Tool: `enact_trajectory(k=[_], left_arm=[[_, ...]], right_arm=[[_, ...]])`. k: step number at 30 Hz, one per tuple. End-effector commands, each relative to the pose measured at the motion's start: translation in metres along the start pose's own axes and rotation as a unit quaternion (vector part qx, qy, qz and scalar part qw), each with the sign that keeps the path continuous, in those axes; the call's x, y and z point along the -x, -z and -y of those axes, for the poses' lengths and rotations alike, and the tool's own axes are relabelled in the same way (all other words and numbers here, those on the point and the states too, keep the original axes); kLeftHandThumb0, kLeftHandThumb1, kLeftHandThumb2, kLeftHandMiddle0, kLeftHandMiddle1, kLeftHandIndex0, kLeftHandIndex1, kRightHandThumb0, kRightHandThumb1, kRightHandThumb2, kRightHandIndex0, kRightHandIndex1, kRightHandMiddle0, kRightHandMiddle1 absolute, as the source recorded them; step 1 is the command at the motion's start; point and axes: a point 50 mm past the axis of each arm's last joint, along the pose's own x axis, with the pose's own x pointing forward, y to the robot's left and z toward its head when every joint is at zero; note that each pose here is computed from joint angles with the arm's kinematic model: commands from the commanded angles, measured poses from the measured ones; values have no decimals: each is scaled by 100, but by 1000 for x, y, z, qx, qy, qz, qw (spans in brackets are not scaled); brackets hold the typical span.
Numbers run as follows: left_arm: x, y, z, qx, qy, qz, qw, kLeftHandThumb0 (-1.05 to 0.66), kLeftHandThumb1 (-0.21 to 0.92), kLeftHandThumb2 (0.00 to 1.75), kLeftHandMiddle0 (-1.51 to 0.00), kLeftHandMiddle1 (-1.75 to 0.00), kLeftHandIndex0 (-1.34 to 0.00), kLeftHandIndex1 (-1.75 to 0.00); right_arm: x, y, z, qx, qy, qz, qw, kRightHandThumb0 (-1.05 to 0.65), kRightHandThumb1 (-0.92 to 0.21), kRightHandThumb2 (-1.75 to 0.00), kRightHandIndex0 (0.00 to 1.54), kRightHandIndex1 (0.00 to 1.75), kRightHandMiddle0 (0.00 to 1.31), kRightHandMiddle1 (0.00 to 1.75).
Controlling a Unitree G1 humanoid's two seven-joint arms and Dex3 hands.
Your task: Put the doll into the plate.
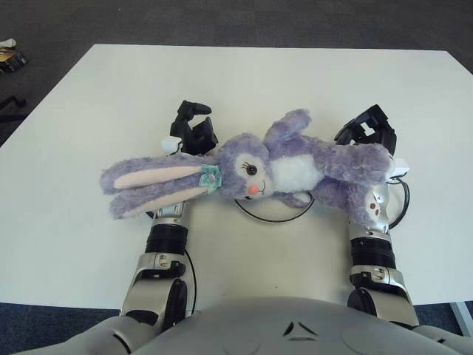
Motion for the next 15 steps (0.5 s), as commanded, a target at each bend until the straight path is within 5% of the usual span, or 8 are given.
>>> enact_trajectory(k=[1,15], left_arm=[[3,5,0,-5,11,-9,1000,-42,51,107,-99,-175,-46,-175],[4,5,1,5,15,-10,1000,-42,51,108,-98,-175,-46,-175]], right_arm=[[18,23,5,-29,28,-62,997,-1,8,-175,89,175,74,167],[18,25,6,-32,35,-79,996,-1,10,-175,89,175,76,164]])
